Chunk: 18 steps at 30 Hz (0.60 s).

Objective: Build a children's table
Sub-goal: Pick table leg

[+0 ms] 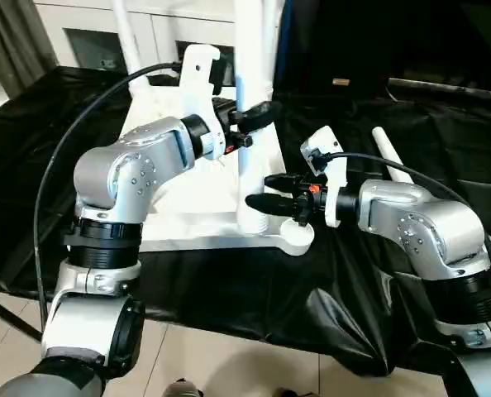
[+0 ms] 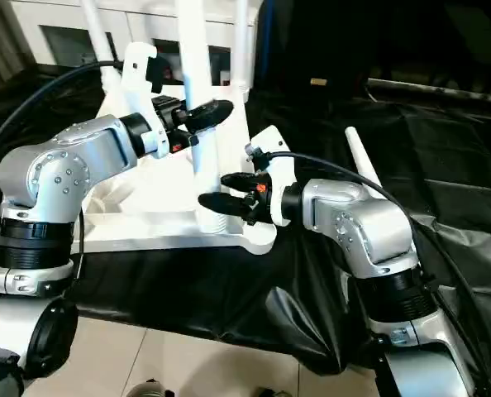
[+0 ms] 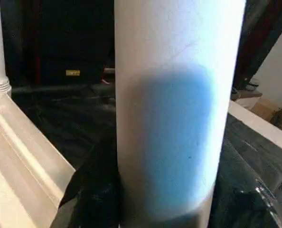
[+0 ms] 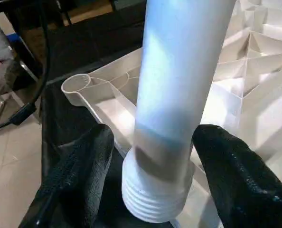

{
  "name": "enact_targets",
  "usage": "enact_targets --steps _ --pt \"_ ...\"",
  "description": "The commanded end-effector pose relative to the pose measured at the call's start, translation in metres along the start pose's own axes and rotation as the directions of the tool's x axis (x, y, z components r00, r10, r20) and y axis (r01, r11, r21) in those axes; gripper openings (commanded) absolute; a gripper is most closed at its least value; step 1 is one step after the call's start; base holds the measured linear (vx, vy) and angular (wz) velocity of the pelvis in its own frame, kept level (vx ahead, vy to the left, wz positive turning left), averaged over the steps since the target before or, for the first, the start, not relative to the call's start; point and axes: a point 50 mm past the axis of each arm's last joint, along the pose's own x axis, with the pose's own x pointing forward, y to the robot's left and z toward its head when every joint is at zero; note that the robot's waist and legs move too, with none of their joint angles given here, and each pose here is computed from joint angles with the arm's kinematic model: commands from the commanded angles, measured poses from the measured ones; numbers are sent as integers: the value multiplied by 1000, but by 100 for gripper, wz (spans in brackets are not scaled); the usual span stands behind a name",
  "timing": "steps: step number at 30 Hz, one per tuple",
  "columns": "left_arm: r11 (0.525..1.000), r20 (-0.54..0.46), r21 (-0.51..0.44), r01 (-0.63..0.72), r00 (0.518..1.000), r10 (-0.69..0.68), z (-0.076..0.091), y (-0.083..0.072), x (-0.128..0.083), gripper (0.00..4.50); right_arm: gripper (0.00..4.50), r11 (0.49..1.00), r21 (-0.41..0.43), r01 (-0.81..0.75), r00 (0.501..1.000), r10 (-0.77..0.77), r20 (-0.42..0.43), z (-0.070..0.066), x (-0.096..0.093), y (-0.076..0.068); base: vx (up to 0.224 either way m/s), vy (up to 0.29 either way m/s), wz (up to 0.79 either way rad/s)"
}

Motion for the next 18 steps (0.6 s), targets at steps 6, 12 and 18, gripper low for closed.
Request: enact_targets --steps 6,12,18 --pt "993 27 32 109 994 -110 8 -20 4 184 303 1000 13 -28 1000 28 10 -1 7 3 0 0 0" --pt "992 20 43 119 993 -120 6 -21 4 184 303 997 33 -68 998 68 -7 -5 9 6 0 0 0" --pt "990 13 47 131 991 -132 6 -21 2 184 303 998 37 -57 998 57 5 -3 8 4 0 0 0"
